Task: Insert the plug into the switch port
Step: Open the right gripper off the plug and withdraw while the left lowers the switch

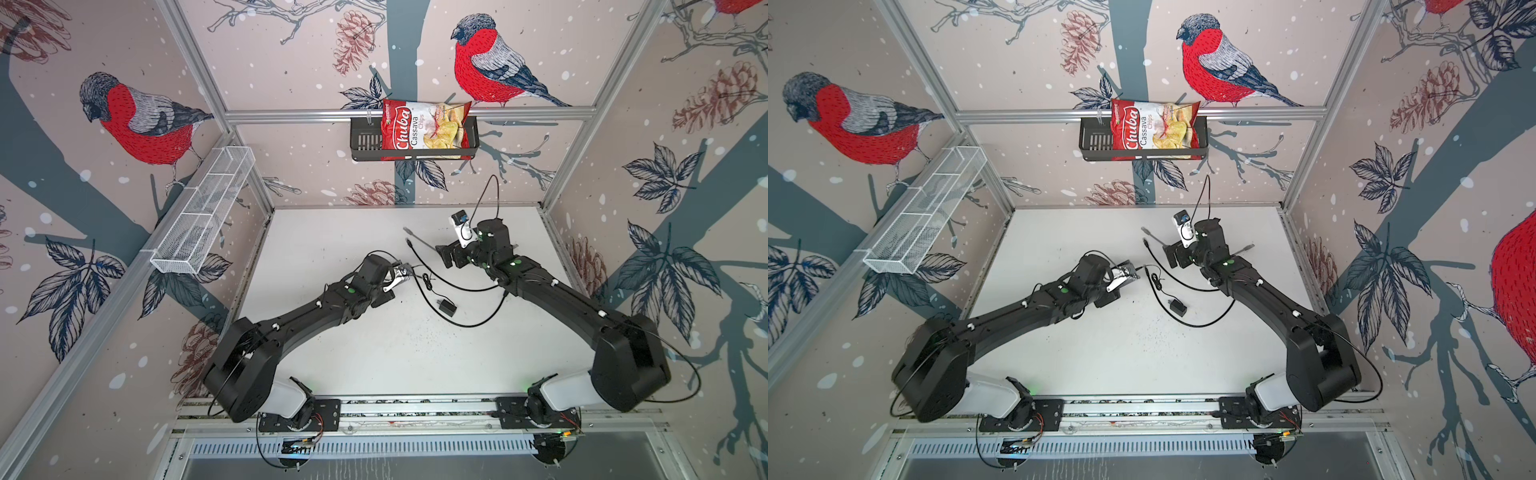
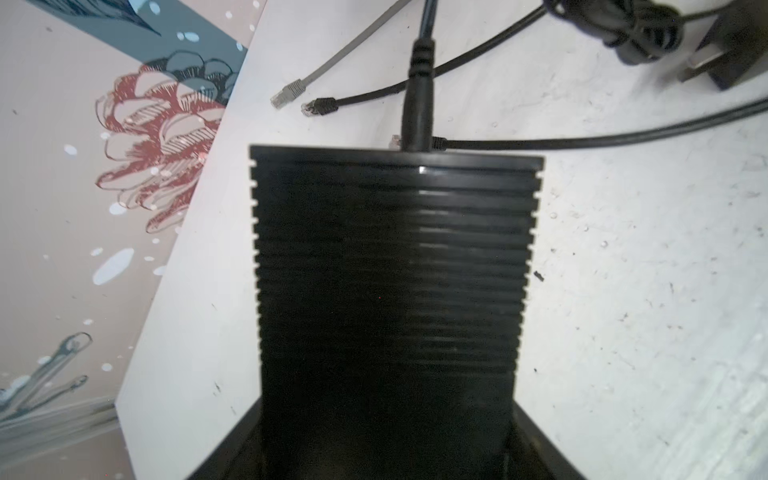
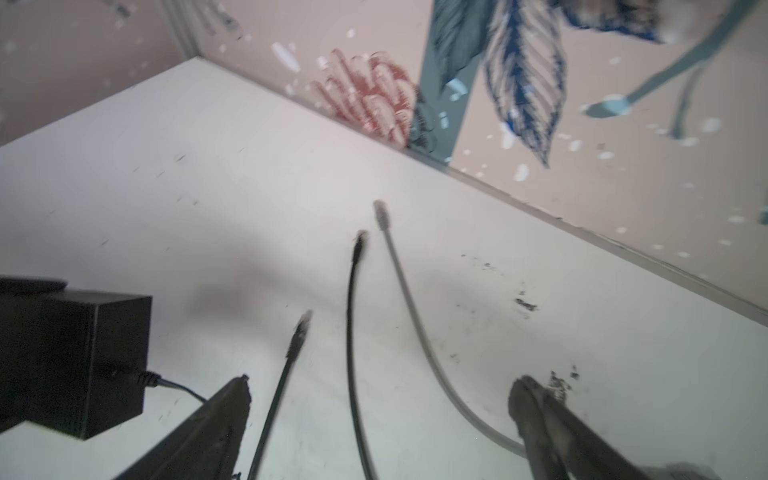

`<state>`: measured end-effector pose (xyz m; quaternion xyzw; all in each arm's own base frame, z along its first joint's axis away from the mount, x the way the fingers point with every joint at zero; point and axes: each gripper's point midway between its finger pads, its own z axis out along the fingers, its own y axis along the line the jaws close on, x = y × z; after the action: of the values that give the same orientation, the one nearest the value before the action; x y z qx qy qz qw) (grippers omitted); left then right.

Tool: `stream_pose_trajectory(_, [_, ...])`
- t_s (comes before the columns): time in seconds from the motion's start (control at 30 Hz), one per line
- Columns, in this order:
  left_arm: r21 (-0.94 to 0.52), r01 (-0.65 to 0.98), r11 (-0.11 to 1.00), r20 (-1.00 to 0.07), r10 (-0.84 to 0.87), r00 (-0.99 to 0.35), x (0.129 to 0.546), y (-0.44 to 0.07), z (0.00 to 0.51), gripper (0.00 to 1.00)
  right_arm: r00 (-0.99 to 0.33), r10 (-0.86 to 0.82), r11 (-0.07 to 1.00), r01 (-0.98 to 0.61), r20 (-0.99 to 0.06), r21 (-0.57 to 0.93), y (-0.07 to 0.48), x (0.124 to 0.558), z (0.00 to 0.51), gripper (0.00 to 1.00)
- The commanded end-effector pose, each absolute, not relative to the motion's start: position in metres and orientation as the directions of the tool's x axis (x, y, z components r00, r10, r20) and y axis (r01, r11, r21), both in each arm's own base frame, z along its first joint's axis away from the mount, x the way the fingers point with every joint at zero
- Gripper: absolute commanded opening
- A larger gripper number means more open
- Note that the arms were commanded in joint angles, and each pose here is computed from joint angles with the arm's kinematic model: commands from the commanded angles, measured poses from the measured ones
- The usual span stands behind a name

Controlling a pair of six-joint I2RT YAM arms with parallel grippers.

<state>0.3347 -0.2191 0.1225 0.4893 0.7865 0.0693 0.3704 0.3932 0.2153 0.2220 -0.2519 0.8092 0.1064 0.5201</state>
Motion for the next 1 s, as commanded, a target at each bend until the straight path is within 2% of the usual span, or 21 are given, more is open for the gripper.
stream_pose_trajectory(0.0, [0.329, 0.718, 0.614, -0.499, 0.758, -0.420, 0.325, -0.216, 0.104, 0.58, -0.259, -0.059, 0.963, -0.269, -0.964, 0.014, 0.177, 0.409, 0.257, 0.99])
stream_pose_trajectory(0.13, [0.258, 0.722, 0.642, -0.470, 0.736, -0.487, 0.318, -0.219, 0.086, 0.58, -0.323, 0.077, 0.948, -0.270, -0.943, 0.170, 0.167, 0.402, 0.243, 0.99])
stream_pose_trajectory(0.3, [0.203, 0.682, 0.702, -0.417, 0.693, -0.588, 0.315, -0.214, 0.067, 0.58, -0.398, -0.014, 0.943, -0.309, -0.917, 0.120, 0.177, 0.394, 0.216, 0.99])
stream_pose_trajectory(0.5, [0.142, 0.629, 0.764, -0.352, 0.633, -0.689, 0.311, -0.207, 0.047, 0.58, -0.522, -0.080, 0.920, -0.368, -0.849, 0.139, 0.195, 0.381, 0.177, 0.99])
stream_pose_trajectory(0.73, [0.100, 0.523, 0.846, -0.351, 0.522, -0.777, 0.324, -0.192, 0.038, 0.58, -0.604, -0.114, 0.895, -0.408, -0.789, 0.183, 0.211, 0.365, 0.141, 0.86])
stream_pose_trajectory(0.87, [0.082, 0.511, 0.856, -0.362, 0.503, -0.785, 0.330, -0.196, 0.035, 0.59, -0.632, -0.127, 0.881, -0.427, -0.765, 0.206, 0.218, 0.355, 0.126, 0.83])
stream_pose_trajectory(0.97, [0.080, 0.501, 0.862, -0.352, 0.495, -0.794, 0.333, -0.197, 0.029, 0.59, -0.660, -0.148, 0.871, -0.440, -0.737, 0.219, 0.223, 0.348, 0.113, 0.76])
